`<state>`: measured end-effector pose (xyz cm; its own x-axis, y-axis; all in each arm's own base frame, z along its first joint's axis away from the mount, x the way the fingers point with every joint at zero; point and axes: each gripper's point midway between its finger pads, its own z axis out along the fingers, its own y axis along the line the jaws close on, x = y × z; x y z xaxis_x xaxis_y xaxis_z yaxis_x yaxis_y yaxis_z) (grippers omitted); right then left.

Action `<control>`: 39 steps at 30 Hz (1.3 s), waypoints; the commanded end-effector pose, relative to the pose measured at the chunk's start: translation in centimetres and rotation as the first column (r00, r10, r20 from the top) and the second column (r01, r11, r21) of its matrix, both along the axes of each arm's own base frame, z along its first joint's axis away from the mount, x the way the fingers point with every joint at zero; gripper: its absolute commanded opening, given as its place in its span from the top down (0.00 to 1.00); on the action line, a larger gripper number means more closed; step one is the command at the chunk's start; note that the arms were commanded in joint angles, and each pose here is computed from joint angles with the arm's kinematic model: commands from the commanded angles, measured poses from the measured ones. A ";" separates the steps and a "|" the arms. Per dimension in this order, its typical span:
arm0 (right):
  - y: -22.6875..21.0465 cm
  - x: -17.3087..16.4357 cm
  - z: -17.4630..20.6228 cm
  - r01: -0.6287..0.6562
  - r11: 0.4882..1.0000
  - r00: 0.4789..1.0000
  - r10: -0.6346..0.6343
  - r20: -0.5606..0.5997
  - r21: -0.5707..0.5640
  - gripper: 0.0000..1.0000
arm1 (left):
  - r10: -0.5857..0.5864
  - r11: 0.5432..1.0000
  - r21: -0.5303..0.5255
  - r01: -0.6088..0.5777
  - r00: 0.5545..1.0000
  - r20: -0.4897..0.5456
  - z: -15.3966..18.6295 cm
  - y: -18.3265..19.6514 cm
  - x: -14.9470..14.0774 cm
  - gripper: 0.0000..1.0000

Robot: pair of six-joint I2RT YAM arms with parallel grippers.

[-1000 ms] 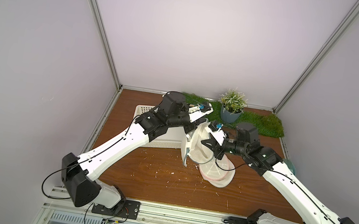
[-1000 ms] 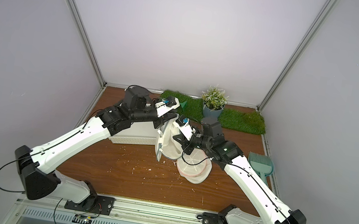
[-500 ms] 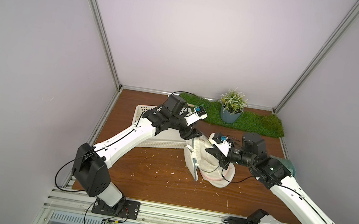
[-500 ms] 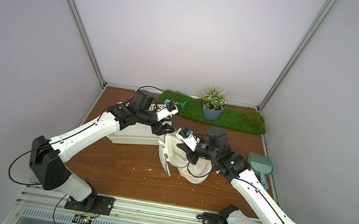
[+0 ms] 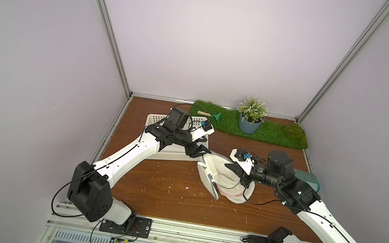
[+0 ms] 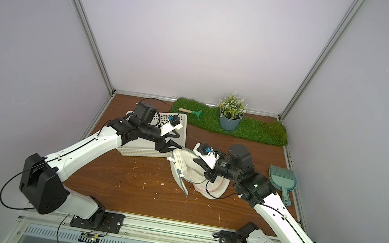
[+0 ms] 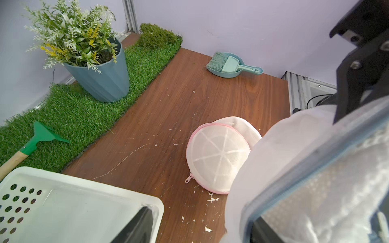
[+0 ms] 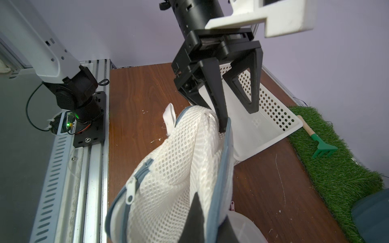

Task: Turn the laundry bag inside out
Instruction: Turn over the laundry bag.

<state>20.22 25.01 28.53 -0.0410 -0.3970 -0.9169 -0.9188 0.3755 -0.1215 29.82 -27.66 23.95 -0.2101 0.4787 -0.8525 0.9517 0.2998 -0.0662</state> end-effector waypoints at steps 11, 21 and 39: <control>-1.1 0.0 7.1 0.035 0.976 0.983 -0.072 0.168 0.215 1.00 | 0.181 0.983 -0.012 -0.185 0.942 0.284 -1.6 4.9 1.2 0.28; 0.3 -1.0 8.5 -0.071 0.923 0.989 0.017 0.145 0.377 1.00 | 0.207 0.978 -0.044 -0.203 0.931 0.300 -3.3 5.0 1.3 0.29; -2.3 3.5 3.9 0.208 0.950 0.957 -0.247 0.155 0.231 1.00 | 0.470 0.866 -0.126 -0.484 0.703 0.534 2.9 10.0 3.9 0.32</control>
